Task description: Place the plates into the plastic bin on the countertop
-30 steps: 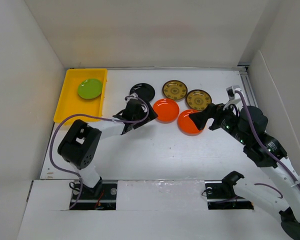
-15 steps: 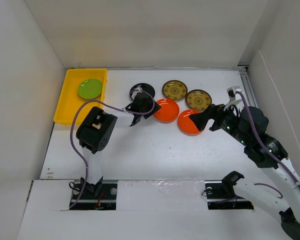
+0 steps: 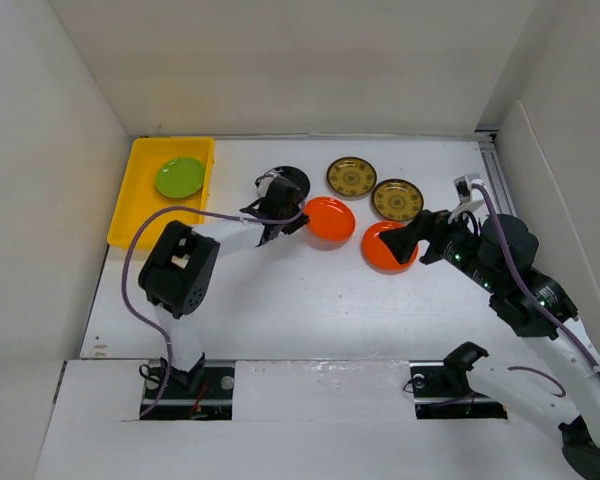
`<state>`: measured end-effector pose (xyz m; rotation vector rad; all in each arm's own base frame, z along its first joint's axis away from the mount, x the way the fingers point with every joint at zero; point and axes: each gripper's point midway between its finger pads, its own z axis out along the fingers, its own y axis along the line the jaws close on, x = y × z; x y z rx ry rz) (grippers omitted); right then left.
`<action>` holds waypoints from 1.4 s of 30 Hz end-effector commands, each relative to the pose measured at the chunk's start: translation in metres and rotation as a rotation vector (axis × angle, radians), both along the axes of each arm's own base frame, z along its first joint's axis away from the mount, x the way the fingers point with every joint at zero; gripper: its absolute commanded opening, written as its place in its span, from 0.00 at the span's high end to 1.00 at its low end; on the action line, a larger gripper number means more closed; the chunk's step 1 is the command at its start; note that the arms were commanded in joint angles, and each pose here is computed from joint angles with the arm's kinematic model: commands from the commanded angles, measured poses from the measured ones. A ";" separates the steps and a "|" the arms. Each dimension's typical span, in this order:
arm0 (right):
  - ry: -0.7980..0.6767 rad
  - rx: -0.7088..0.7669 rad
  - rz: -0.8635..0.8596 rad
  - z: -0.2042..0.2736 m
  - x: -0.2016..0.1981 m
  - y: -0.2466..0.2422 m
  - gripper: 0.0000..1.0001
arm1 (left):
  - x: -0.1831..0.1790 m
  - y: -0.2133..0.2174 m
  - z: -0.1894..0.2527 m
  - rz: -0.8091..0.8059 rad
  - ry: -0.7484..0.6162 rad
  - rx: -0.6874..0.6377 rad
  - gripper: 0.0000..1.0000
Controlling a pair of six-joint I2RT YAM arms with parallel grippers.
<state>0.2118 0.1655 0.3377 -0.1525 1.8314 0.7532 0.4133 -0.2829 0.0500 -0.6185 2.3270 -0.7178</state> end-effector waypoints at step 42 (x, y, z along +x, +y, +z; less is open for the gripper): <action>-0.067 0.022 0.045 0.016 0.006 0.010 0.00 | 0.084 0.267 0.163 0.446 -0.226 0.064 0.00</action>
